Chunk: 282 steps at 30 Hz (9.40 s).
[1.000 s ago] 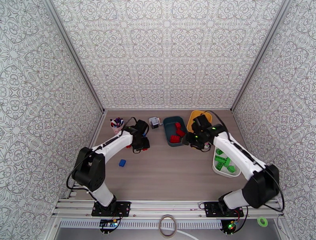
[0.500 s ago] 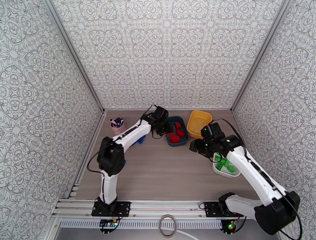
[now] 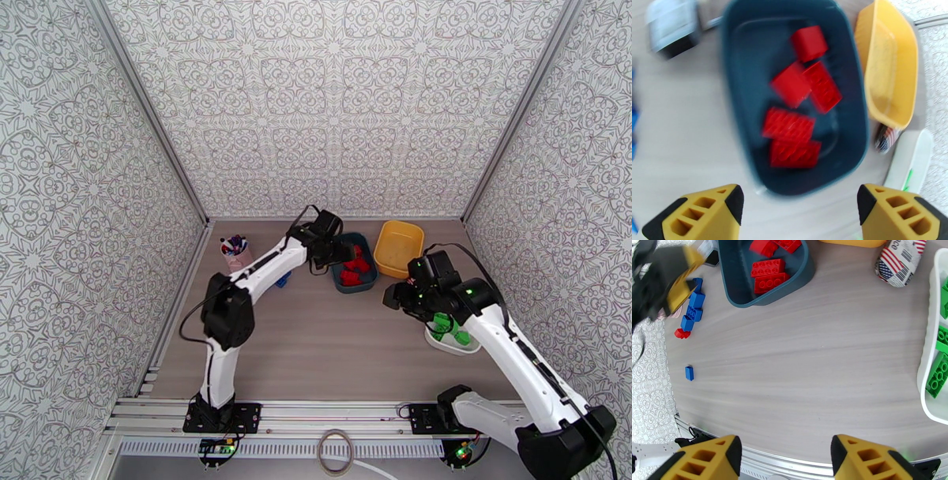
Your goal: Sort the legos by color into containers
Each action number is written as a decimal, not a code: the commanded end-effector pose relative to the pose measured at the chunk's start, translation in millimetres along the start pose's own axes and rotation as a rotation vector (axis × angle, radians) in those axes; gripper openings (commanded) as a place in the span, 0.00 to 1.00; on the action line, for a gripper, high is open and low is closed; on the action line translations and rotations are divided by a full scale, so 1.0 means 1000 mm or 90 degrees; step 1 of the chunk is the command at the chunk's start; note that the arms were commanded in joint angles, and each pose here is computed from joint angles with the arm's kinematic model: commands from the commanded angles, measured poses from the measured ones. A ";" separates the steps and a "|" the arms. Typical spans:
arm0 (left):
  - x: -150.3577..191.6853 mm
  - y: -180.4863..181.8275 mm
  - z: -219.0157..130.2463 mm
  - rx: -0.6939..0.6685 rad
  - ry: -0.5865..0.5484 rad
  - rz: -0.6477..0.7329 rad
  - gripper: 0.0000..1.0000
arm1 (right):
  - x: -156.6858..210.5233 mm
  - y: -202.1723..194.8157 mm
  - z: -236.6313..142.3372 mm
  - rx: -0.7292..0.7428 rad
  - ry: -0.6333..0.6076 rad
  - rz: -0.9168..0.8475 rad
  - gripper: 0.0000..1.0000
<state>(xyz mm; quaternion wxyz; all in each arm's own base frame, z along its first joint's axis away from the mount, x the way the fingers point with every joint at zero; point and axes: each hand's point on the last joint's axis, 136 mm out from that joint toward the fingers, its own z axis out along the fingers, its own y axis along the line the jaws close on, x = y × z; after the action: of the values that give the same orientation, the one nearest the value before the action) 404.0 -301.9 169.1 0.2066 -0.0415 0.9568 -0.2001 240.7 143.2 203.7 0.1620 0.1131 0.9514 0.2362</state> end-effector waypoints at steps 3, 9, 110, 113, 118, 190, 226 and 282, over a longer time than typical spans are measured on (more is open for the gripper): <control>0.017 0.072 -0.059 -0.139 -0.048 0.005 0.87 | -0.004 0.018 0.022 -0.034 0.029 -0.026 0.64; 0.053 0.161 -0.084 -0.212 -0.027 -0.077 0.90 | -0.001 0.051 0.050 -0.040 0.064 -0.069 0.64; -0.022 0.048 -0.040 -0.061 -0.054 -0.042 0.77 | -0.023 -0.006 0.018 0.014 0.017 0.003 0.58; -0.002 0.088 -0.062 -0.130 -0.063 -0.061 0.78 | -0.021 0.004 0.031 0.008 0.029 -0.010 0.57; 0.045 0.159 -0.084 -0.215 -0.047 -0.145 0.85 | -0.006 0.033 0.060 -0.007 0.065 -0.048 0.59; 0.111 0.302 -0.046 -0.273 0.151 -0.229 0.86 | 0.053 0.088 0.095 -0.019 0.136 -0.146 0.65; 0.163 0.253 -0.001 -0.261 0.238 -0.196 0.39 | 0.044 0.032 0.054 0.010 0.069 -0.083 0.66; -0.072 -0.193 0.033 0.516 -0.006 -0.078 0.82 | -0.109 -0.042 0.006 -0.072 -0.049 0.168 0.63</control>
<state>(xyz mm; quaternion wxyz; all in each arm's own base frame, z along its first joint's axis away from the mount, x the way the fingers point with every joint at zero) 492.8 -494.7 161.2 0.1347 -0.0605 0.8184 -0.5553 341.0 79.7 193.9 0.1571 0.2570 0.9008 0.3127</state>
